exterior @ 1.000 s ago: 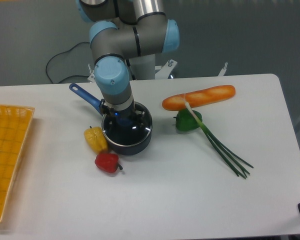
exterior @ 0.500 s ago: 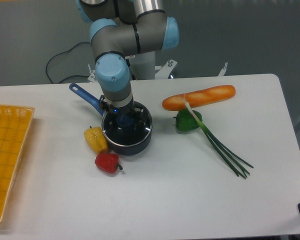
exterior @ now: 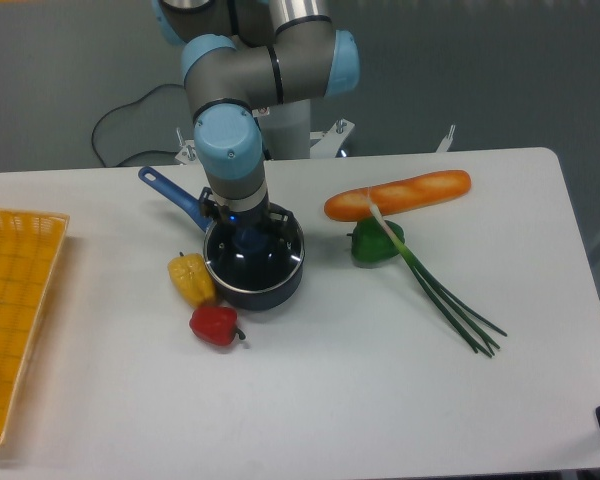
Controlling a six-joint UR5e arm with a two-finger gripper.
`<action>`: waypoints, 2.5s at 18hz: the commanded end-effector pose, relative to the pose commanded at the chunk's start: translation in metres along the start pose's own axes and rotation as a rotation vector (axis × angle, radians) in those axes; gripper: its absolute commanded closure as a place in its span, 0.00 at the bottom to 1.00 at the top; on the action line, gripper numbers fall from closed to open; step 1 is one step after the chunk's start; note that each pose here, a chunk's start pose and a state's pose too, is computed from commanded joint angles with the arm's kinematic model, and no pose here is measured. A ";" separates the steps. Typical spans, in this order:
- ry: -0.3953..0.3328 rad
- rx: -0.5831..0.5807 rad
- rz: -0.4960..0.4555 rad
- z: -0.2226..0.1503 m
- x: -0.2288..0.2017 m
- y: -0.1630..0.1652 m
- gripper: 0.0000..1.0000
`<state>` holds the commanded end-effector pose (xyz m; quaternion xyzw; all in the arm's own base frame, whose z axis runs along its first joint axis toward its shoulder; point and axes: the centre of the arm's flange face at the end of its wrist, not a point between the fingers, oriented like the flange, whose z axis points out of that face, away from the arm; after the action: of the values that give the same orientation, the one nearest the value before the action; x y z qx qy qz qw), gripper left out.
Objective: Open the lid
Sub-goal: 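Close the gripper on the blue lid knob, then lift the glass lid off the saucepan and move it beside the pan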
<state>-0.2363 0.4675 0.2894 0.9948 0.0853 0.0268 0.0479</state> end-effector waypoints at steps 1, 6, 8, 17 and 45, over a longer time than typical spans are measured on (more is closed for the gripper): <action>0.000 0.001 -0.005 -0.001 -0.002 0.000 0.00; 0.000 0.002 -0.006 -0.001 -0.003 0.000 0.00; 0.000 0.002 -0.009 -0.001 -0.004 0.000 0.03; -0.001 0.003 -0.008 -0.002 -0.004 -0.002 0.21; -0.047 0.072 0.109 -0.059 -0.034 -0.029 0.46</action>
<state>-0.2785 0.4951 0.3441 0.9994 0.0307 0.0029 0.0127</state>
